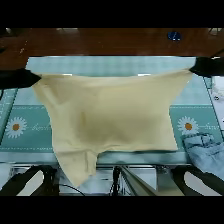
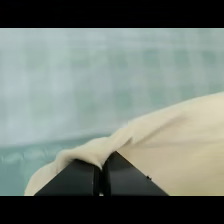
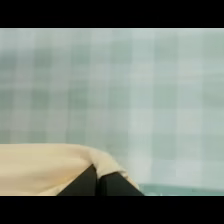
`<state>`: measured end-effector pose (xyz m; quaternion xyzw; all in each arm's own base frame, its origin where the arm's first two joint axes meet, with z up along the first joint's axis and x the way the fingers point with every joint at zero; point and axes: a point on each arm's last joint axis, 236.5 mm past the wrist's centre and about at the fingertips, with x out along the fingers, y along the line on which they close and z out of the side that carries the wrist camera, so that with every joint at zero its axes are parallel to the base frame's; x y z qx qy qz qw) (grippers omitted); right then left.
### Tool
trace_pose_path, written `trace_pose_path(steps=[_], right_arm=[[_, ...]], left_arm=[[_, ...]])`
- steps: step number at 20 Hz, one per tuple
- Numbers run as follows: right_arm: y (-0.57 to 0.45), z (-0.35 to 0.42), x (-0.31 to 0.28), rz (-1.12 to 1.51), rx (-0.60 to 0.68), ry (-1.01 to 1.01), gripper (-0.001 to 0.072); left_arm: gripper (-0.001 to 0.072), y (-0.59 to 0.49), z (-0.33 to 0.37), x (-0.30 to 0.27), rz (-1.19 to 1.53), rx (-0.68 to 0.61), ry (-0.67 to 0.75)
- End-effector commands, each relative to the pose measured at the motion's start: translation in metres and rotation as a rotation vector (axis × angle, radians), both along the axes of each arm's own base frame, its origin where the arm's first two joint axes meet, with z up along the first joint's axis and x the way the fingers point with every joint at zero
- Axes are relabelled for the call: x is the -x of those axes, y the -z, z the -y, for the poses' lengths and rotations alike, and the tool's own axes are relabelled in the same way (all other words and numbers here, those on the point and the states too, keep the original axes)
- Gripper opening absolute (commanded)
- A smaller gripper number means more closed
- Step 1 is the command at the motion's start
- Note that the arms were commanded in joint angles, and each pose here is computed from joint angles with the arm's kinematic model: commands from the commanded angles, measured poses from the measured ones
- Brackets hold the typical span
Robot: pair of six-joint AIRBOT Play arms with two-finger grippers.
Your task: Fold the shirts.
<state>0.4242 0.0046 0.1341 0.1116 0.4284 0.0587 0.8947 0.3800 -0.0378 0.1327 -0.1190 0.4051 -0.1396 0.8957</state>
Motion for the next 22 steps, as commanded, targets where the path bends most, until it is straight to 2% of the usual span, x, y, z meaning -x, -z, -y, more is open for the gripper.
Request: trace_pose_path(steps=[1, 4, 11, 16, 22], right_arm=[[0.038, -0.008, -0.079, 0.146, 0.028, 0.034, 0.002], [0.075, -0.002, -0.102, 0.133, 0.031, 0.061, 0.002], [0.101, 0.023, -0.153, 0.282, 0.076, 0.15, 0.002], [0.13, 0.033, -0.169, 0.308, 0.095, 0.186, 0.0019], [0.166, 0.026, -0.16, 0.203, 0.065, 0.175, 0.0019]], left_arm=[[0.0027, 0.053, -0.005, -0.072, 0.02, -0.029, -0.008], [0.0028, 0.09, -0.003, -0.104, 0.001, -0.036, -0.03], [0.0026, 0.133, -0.008, -0.159, 0.122, -0.131, -0.095], [0.0026, 0.13, -0.03, -0.192, 0.268, -0.188, -0.212], [0.0027, 0.168, -0.02, -0.186, 0.181, -0.183, -0.176]])
